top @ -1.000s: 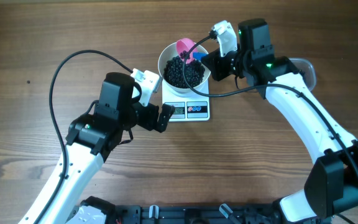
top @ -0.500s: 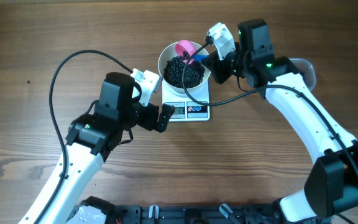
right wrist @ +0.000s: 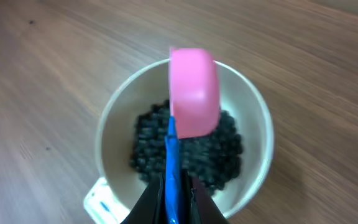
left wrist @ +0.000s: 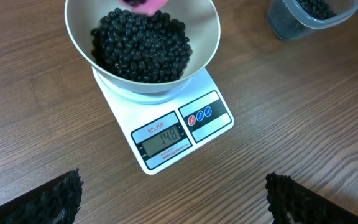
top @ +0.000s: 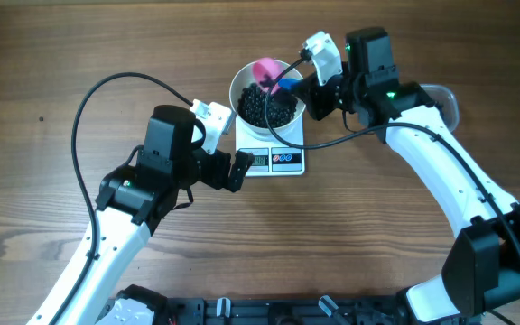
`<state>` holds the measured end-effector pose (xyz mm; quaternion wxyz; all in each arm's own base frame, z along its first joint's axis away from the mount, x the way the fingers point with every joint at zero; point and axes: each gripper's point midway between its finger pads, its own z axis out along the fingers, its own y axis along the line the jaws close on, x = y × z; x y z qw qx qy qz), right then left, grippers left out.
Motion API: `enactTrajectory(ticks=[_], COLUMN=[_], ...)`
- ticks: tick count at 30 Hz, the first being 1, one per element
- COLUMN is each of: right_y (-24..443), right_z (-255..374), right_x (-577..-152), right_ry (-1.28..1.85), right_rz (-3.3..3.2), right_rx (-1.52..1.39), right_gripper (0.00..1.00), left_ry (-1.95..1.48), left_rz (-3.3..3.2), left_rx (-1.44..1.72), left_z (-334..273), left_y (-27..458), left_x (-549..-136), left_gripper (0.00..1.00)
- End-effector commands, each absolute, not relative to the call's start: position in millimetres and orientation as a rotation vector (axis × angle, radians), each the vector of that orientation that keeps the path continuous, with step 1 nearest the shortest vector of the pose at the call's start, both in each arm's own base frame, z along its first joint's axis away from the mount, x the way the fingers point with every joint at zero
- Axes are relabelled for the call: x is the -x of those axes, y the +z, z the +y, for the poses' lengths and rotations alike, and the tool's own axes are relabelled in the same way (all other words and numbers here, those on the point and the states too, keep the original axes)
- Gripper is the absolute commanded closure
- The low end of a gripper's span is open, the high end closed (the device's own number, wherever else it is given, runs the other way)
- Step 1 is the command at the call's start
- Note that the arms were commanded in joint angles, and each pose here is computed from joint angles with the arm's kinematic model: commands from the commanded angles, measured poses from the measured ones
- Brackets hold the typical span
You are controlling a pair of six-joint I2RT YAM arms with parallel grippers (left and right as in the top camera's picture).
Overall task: Scoop item into bowl and weigh 150g on scale
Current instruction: 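Tilt the scoop slightly to trickle beans into the bowl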
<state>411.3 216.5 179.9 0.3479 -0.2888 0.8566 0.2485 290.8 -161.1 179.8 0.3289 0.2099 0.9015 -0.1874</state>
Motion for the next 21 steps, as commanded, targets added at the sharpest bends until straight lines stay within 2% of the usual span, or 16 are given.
enactTrajectory(ticks=[1, 3, 7, 21], right_y=[200, 191, 200, 199], right_z=[222, 199, 223, 223], right_x=[-409, -425, -407, -407], right_ry=[0.682, 0.485, 0.698, 0.724], right_rz=[2.163, 2.212, 2.170, 2.197], right_rx=[0.759, 0.679, 0.758, 0.705], right_gripper=[0.96, 0.96, 0.96, 0.96], left_ry=[-0.476, -0.476, -0.476, -0.476], left_rz=[2.338, 2.339, 2.338, 2.338], left_rx=[-0.573, -0.573, -0.573, -0.573], left_z=[-162, -162, -162, -162], left_y=[184, 184, 184, 184], left_x=[-293, -293, -293, -293], left_gripper=[0.00, 0.00, 0.00, 0.00])
